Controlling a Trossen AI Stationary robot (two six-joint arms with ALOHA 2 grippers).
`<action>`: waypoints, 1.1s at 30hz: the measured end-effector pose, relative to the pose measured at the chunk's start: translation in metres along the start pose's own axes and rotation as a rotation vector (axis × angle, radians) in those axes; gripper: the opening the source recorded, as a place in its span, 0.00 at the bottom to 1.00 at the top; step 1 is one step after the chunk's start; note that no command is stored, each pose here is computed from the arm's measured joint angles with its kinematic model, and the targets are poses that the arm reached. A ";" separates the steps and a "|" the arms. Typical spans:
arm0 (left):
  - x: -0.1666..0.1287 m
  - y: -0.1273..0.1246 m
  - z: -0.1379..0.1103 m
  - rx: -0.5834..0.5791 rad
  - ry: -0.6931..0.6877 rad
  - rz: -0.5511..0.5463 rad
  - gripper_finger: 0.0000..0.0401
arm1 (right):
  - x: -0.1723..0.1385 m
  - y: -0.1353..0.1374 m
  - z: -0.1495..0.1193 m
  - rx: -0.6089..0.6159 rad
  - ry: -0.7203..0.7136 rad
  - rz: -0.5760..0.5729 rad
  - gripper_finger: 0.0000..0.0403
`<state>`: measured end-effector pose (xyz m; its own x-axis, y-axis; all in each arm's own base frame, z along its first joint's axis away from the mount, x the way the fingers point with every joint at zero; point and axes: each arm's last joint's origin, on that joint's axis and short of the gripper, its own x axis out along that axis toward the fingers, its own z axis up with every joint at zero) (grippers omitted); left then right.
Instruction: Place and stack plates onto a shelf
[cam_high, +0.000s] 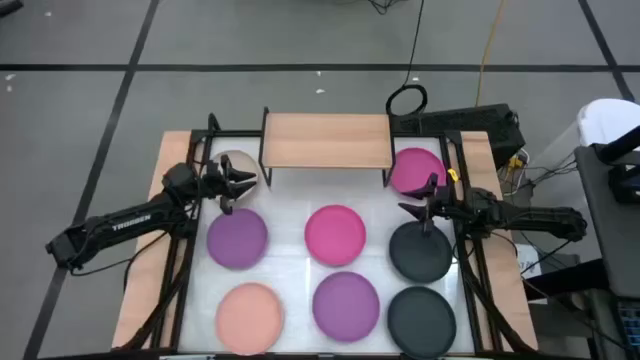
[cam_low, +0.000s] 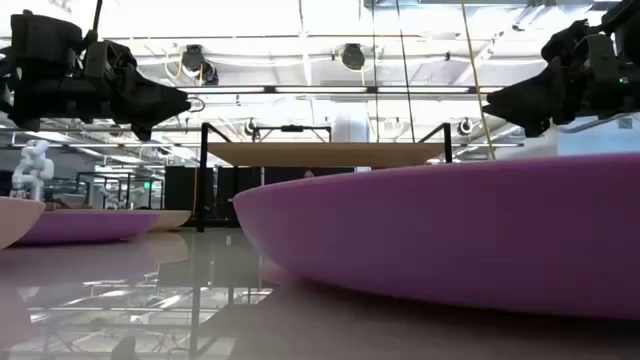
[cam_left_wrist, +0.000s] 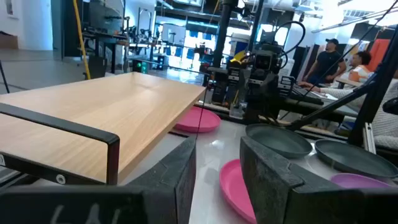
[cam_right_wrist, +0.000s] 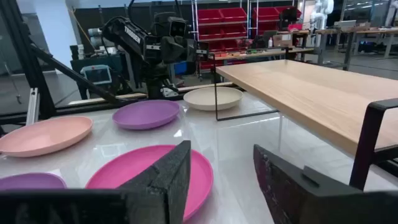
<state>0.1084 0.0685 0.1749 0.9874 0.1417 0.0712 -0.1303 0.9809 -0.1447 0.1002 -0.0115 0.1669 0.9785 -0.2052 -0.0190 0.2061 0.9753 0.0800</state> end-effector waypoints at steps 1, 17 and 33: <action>0.000 0.000 0.000 0.000 -0.001 0.000 0.32 | 0.000 0.000 0.000 0.000 0.000 0.000 0.39; 0.000 0.000 0.000 0.000 0.000 0.000 0.32 | 0.000 0.000 0.000 -0.232 -0.005 -0.001 0.39; 0.000 0.000 0.000 0.000 0.000 0.000 0.32 | -0.005 0.002 0.029 -0.175 -0.308 -0.008 0.39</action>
<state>0.1084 0.0685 0.1749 0.9874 0.1416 0.0711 -0.1303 0.9809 -0.1447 0.0963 -0.0112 0.1964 0.9371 -0.2021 0.2845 0.2365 0.9673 -0.0918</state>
